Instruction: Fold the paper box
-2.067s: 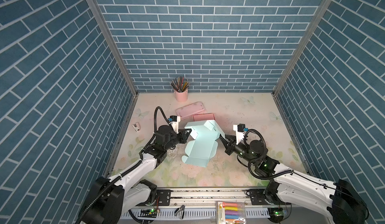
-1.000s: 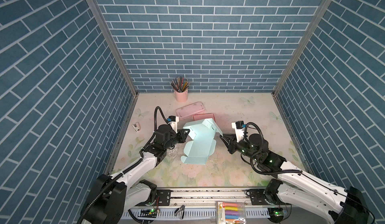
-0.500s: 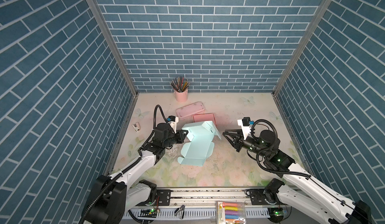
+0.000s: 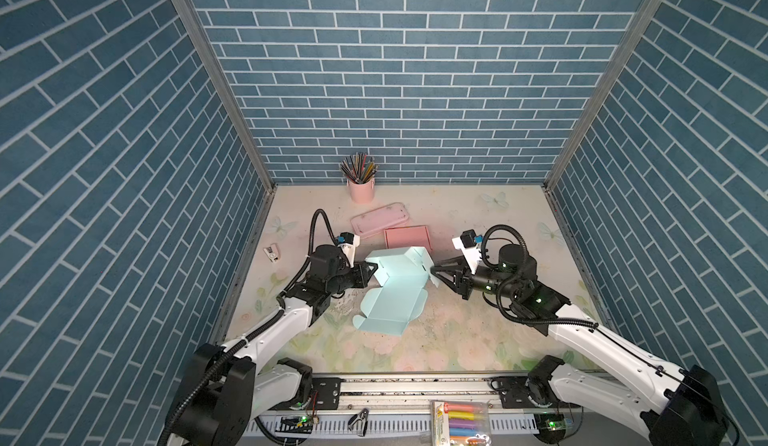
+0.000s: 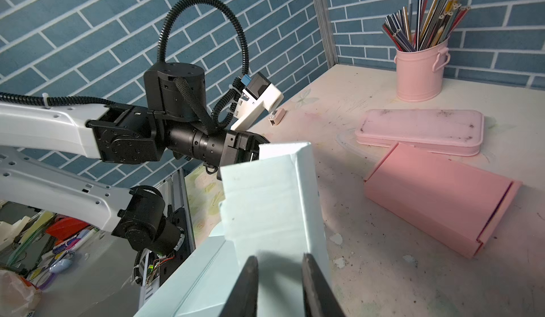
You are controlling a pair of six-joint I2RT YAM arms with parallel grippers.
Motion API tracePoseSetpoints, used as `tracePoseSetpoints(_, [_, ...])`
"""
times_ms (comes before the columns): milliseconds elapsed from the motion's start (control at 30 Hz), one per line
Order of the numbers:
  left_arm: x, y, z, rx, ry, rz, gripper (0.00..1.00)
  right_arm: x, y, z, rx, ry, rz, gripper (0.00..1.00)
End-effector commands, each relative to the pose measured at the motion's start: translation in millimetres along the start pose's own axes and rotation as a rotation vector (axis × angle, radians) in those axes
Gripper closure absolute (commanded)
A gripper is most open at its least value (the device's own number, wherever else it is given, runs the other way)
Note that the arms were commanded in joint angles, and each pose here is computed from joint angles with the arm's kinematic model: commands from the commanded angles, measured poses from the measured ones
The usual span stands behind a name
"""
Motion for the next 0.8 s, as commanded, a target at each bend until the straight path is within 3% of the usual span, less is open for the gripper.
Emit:
tracePoseSetpoints(0, [0, 6, -3, -0.019, -0.02, -0.012, 0.95, -5, 5, 2, 0.061, 0.028, 0.019, 0.74])
tracePoseSetpoints(333, [-2, 3, -4, -0.016, -0.023, -0.005, 0.95, -19, 4, 1, 0.062, 0.028, 0.058, 0.76])
tracePoseSetpoints(567, [-3, 2, -2, -0.015, -0.014, -0.006, 0.95, -32, -1, 5, 0.106, -0.043, 0.128, 0.78])
tracePoseSetpoints(767, [-2, 0, 0, -0.012, 0.003, -0.01, 0.95, -17, 7, 7, 0.112, -0.111, 0.068, 0.79])
Point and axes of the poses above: each gripper's point midway between its finger pads, its own x axis back along the fingers, its own z axis along the line the jaws close on, y = z × x, the point moved 5 cm from there along x, back along the fingers, and after that the axes turned 5 degrees about -x, right-handed, at the moved point
